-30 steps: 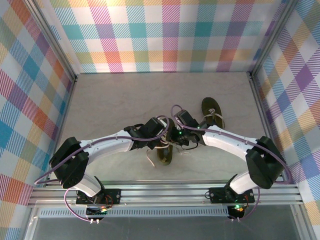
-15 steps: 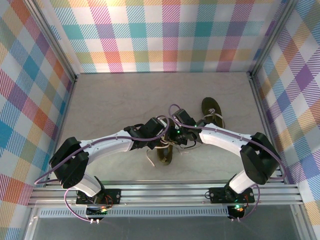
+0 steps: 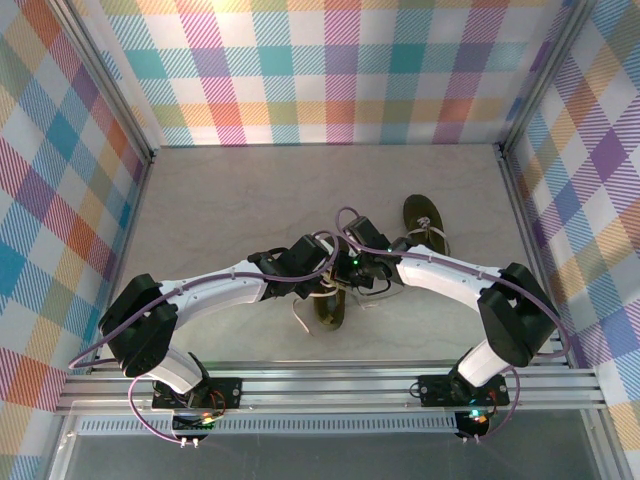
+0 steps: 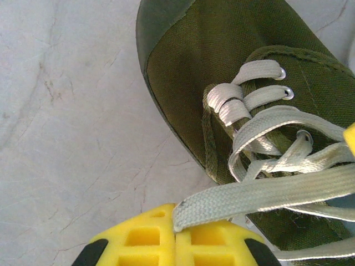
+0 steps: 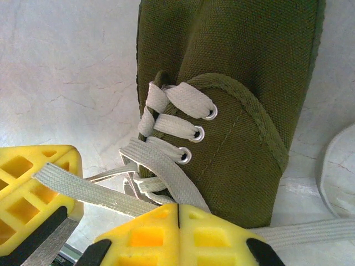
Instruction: Tie the shoes
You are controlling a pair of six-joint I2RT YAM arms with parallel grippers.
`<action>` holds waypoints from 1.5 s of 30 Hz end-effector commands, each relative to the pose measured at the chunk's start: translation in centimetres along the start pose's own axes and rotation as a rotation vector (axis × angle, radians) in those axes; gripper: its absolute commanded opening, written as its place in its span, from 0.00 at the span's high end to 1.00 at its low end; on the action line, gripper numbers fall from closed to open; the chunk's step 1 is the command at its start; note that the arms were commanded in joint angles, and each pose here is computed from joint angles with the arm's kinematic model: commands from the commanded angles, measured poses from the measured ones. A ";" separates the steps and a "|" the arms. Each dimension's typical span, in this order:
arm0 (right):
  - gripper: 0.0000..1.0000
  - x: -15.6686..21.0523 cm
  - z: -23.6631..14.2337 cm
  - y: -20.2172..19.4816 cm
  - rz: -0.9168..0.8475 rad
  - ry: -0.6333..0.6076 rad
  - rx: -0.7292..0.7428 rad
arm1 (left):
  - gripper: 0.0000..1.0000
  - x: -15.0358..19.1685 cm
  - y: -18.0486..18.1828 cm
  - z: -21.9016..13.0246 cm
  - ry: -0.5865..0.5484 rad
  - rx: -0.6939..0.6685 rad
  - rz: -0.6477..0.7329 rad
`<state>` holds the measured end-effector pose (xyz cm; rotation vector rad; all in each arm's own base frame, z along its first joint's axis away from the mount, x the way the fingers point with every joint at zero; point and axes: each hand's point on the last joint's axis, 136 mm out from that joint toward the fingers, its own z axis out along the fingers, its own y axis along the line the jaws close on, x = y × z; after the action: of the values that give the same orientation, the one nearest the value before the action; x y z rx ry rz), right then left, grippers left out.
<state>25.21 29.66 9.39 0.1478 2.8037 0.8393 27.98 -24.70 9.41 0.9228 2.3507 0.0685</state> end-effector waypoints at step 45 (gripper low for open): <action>0.98 -0.3 -0.4 -3.9 -0.167 -0.027 0.232 | 1.00 0.3 -4.0 0.0 0.004 0.196 0.001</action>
<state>25.20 26.26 7.31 -0.0357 2.8579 0.4753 25.89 -27.02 8.70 0.9982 2.3926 -0.1430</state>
